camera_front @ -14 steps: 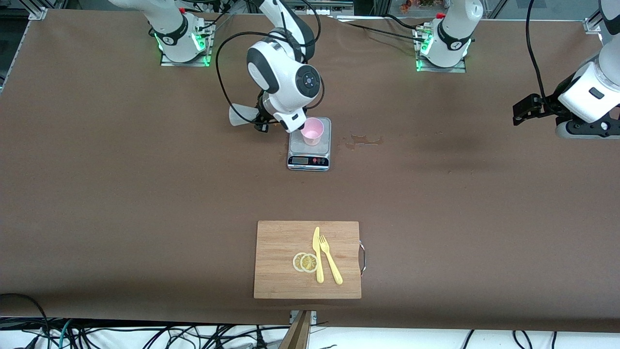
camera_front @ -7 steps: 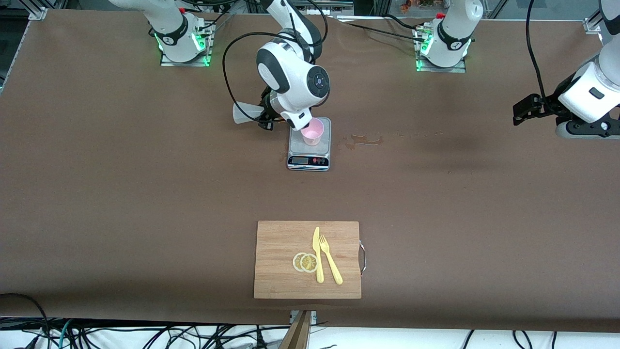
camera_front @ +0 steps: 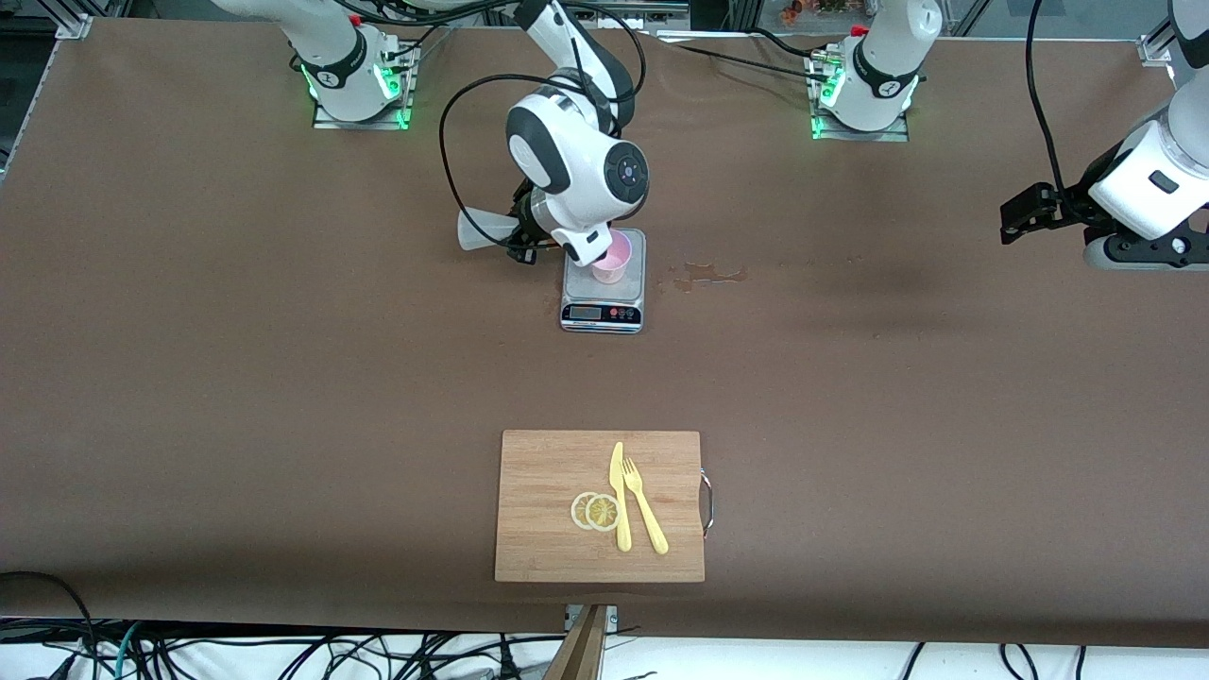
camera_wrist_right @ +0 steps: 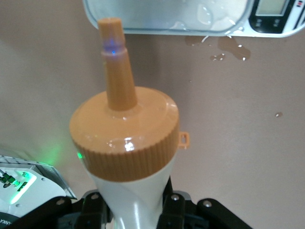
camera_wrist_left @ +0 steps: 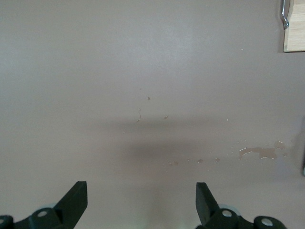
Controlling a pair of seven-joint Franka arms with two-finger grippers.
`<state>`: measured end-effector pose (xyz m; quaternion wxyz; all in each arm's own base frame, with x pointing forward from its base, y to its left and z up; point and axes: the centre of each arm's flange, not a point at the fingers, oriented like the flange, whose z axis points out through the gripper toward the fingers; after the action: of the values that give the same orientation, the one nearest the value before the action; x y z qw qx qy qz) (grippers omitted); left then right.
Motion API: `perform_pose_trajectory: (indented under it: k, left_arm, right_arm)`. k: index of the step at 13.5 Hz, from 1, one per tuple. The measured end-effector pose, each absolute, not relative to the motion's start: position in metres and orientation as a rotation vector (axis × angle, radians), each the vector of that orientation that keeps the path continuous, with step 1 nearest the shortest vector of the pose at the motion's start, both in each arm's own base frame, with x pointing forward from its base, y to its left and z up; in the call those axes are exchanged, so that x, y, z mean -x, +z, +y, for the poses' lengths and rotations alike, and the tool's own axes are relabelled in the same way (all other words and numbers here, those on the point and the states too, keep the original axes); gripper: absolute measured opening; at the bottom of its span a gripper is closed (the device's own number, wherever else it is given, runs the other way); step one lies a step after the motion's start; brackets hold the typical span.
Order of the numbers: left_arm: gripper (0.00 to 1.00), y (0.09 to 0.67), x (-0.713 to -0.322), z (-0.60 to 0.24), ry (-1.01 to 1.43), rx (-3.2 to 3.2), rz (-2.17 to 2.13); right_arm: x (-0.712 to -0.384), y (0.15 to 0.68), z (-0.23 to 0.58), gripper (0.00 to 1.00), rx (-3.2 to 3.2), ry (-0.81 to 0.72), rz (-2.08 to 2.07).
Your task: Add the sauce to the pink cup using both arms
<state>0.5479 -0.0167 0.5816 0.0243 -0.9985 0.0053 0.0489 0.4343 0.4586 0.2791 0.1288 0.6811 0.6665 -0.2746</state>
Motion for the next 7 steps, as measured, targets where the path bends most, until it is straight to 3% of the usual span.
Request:
perform_pose_trajectory:
  k: [7]
  left_arm:
    - [1.00,0.5814,-0.5477,-0.0164,0.155,3.089,0.016]
  right_arm:
    - [-0.4483,0.2694,0.4658,0.39,-1.981,-0.817,1.913]
